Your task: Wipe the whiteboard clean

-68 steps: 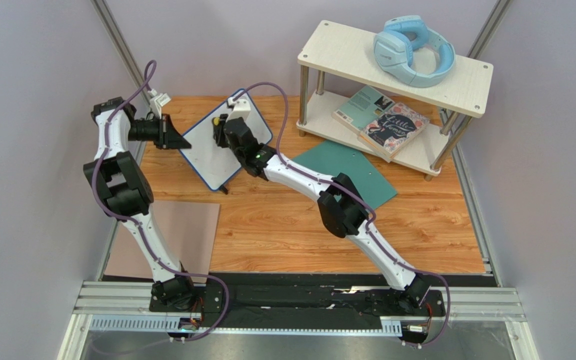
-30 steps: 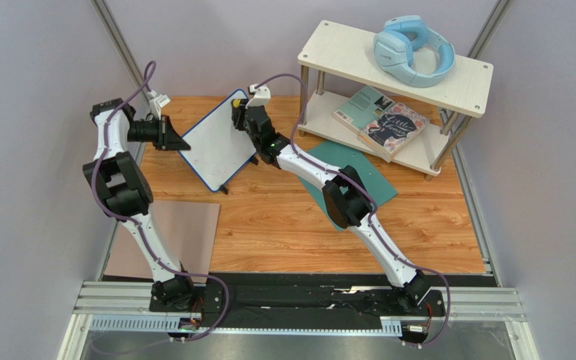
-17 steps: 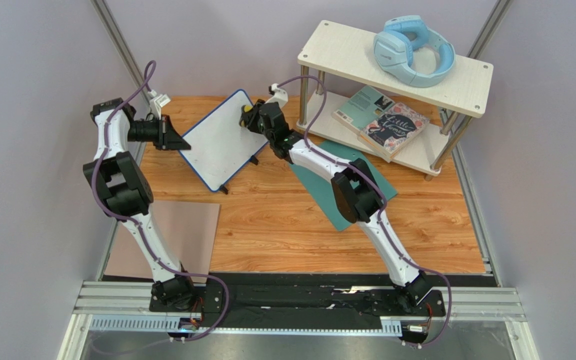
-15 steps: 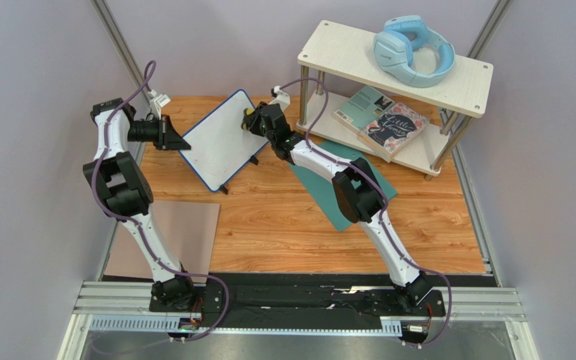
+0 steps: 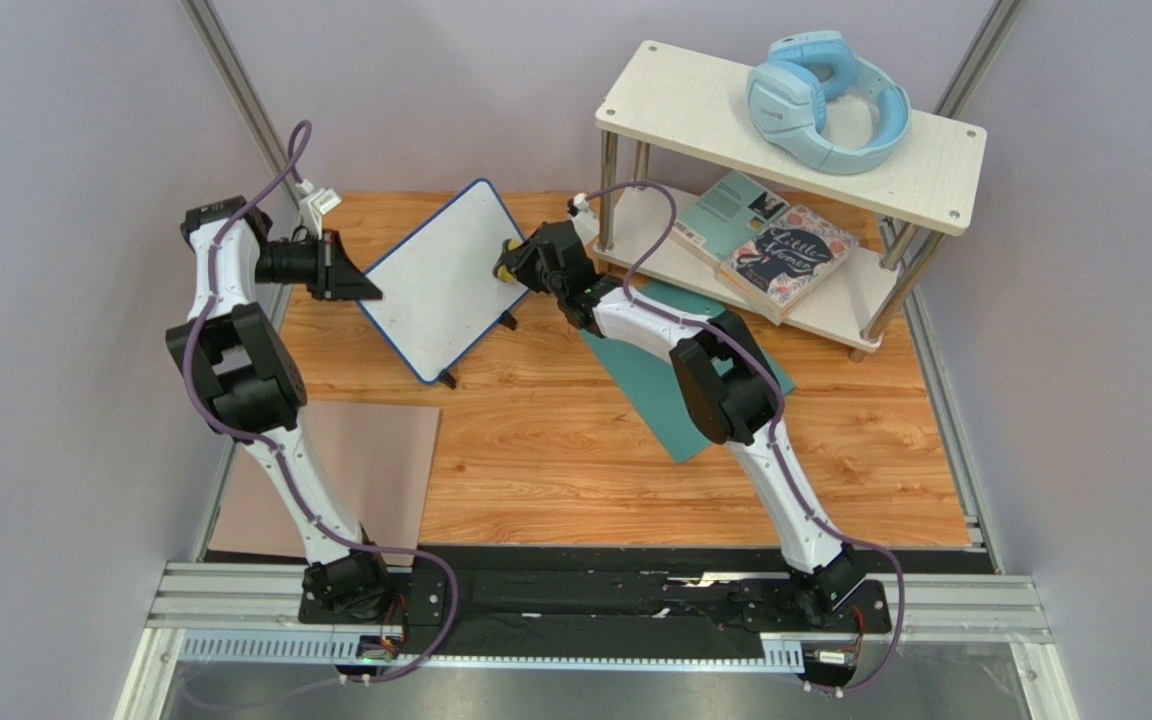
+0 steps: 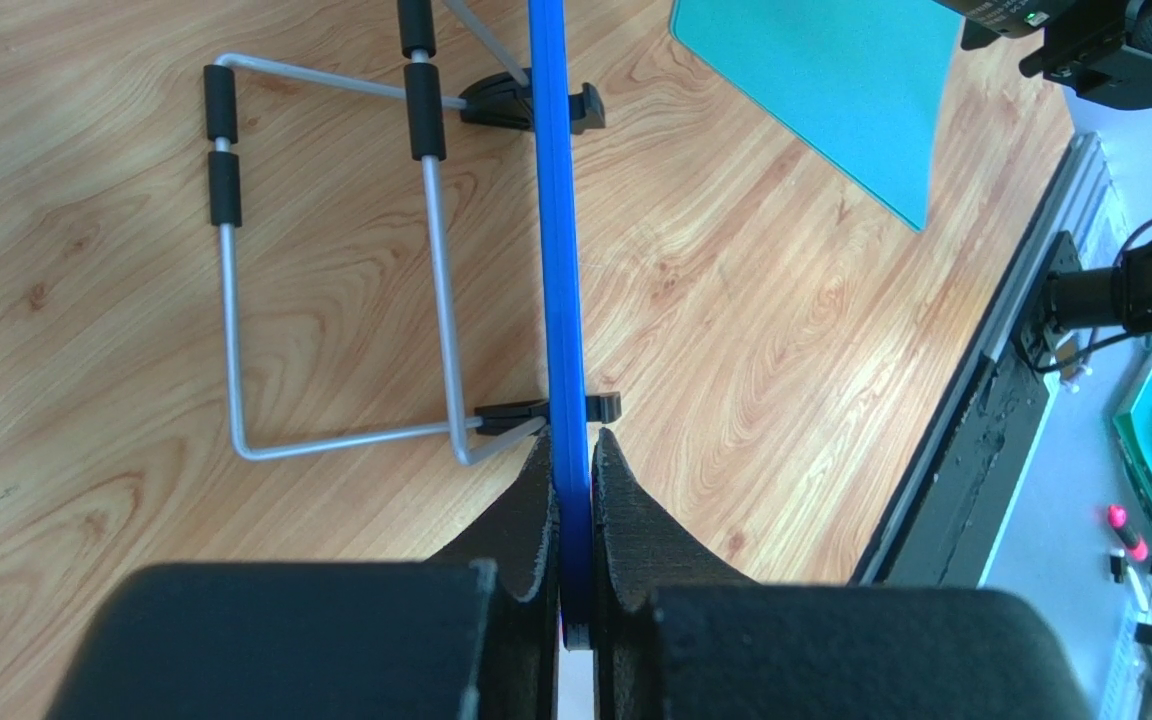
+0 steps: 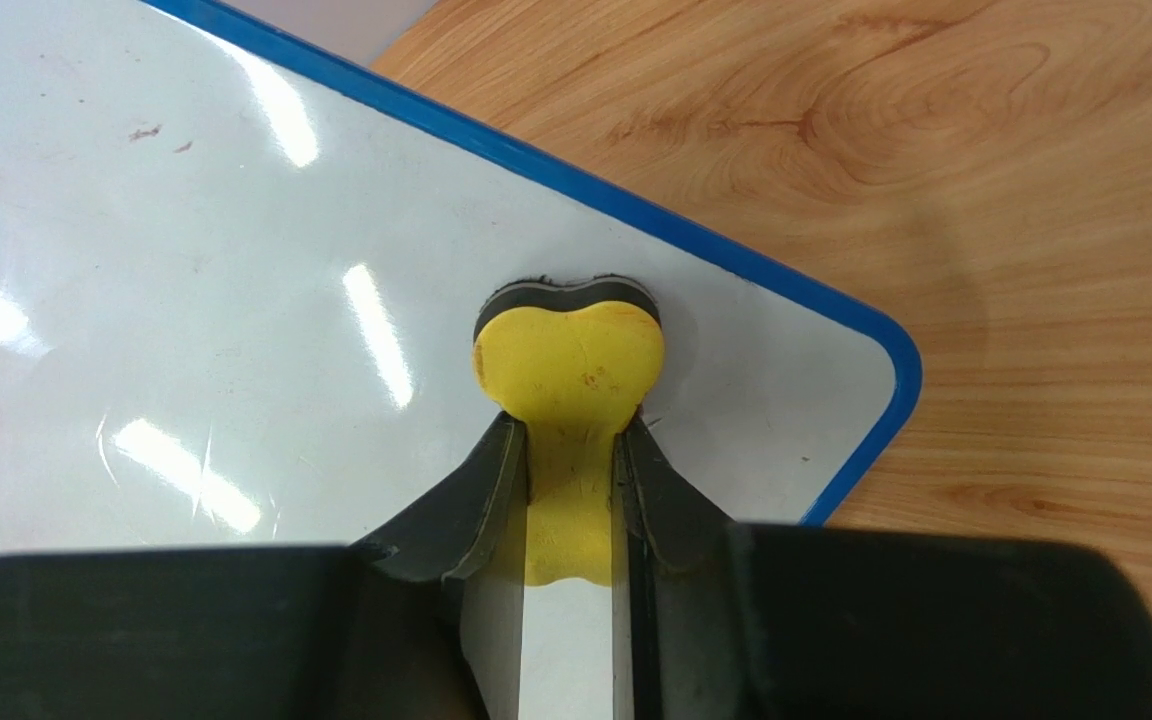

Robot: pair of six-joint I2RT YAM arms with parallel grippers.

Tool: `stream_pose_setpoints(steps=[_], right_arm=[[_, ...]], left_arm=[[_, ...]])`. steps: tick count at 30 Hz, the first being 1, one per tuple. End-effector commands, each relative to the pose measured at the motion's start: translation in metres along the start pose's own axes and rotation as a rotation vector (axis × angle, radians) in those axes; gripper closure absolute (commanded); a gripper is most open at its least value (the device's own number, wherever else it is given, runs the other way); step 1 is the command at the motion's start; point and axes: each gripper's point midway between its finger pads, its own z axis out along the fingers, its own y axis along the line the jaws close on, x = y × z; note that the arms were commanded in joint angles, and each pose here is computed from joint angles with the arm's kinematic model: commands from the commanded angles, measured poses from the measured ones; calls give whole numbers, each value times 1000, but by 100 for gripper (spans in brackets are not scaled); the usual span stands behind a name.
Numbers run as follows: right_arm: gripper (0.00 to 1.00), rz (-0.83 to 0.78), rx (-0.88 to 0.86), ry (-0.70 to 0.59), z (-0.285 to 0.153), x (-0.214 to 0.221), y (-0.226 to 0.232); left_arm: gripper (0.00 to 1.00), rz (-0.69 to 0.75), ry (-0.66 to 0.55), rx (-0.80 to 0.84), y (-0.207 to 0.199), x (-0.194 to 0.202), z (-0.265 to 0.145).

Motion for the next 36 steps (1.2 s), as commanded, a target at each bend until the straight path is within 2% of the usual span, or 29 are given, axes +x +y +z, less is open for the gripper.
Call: stream_pose_setpoints(steps=[1, 5, 11, 23, 28, 36], right_arm=[[100, -10, 245, 185, -11, 65, -83], [100, 31, 294, 196, -19, 71, -95], [100, 51, 268, 220, -19, 80, -95], [100, -93, -7, 252, -12, 92, 0], [100, -140, -57, 129, -5, 58, 34], [100, -86, -65, -28, 26, -20, 30]], left_arm=[[100, 41, 20, 128, -50, 4, 5], [100, 37, 18, 132, -50, 4, 7], [100, 40, 17, 132, -50, 3, 6], [100, 42, 30, 131, -51, 6, 6], [100, 44, 38, 132, -51, 9, 6], [100, 46, 43, 133, -52, 10, 5]])
